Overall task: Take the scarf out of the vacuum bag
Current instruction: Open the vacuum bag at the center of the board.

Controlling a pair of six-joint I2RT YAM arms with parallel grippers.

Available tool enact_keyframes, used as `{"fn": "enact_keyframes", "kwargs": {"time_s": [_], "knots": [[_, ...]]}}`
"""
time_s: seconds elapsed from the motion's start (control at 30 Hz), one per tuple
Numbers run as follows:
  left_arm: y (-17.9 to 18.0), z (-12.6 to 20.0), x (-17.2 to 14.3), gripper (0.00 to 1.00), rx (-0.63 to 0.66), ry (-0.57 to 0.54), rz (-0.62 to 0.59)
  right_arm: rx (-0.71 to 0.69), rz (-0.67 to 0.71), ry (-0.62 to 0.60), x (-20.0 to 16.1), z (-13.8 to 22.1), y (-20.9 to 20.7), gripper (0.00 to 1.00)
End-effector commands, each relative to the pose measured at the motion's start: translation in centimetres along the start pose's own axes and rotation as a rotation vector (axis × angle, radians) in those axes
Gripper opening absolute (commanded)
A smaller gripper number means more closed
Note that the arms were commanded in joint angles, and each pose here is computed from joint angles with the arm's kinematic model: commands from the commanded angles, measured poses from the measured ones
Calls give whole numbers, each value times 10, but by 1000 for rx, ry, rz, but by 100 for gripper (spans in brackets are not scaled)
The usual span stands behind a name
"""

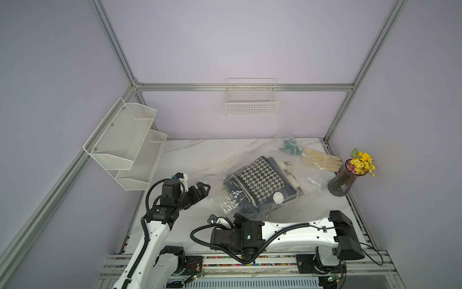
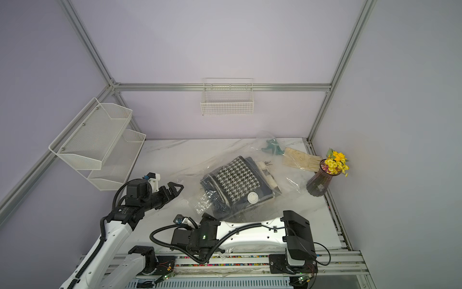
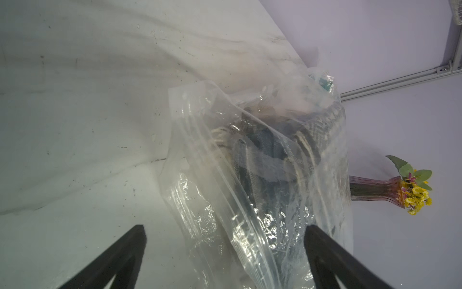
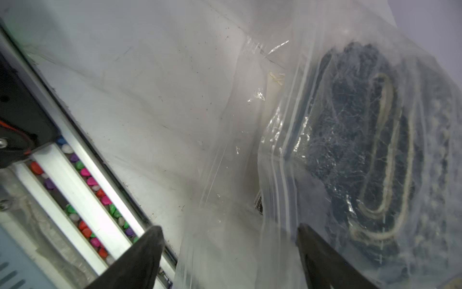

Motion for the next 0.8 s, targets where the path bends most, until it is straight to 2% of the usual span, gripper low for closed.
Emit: {"fn": "enact_keyframes", "kwargs": {"time_s": [0.0, 0.1, 0.2, 0.33, 0.47, 0.57, 0.67, 0.77], "knots": [[-16, 4, 9, 100, -70, -19, 23, -221, -24, 31, -5, 2, -29, 76], [-16, 6, 12, 100, -72, -29, 28, -293, -13, 60, -11, -3, -34, 65], [-17, 7, 13, 100, -75, -31, 25, -343, -18, 47, -10, 1, -42, 49], [-11, 7, 11, 100, -66, -30, 38, -391, -22, 29, -6, 9, -52, 34], [-5, 4, 8, 100, -67, -24, 58, -379, -11, 13, 0, 14, -55, 27], [-1, 1, 8, 100, -62, -26, 69, -352, -9, -7, 5, 19, -56, 17], [2, -1, 8, 100, -59, -30, 82, -293, -30, -25, 9, 20, -57, 7], [6, -4, 10, 100, -60, -39, 97, -227, -37, -46, 12, 18, -58, 2]]}}
Point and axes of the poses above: each gripper's point midway between its finger pads, its own z axis back along the fingers, its own y axis along the line the jaws close on, x = y × z, the point moved 2 cm from there along z, back along the fingers, and after that the axes turned 12 degrees about z, right-handed, at the moved point
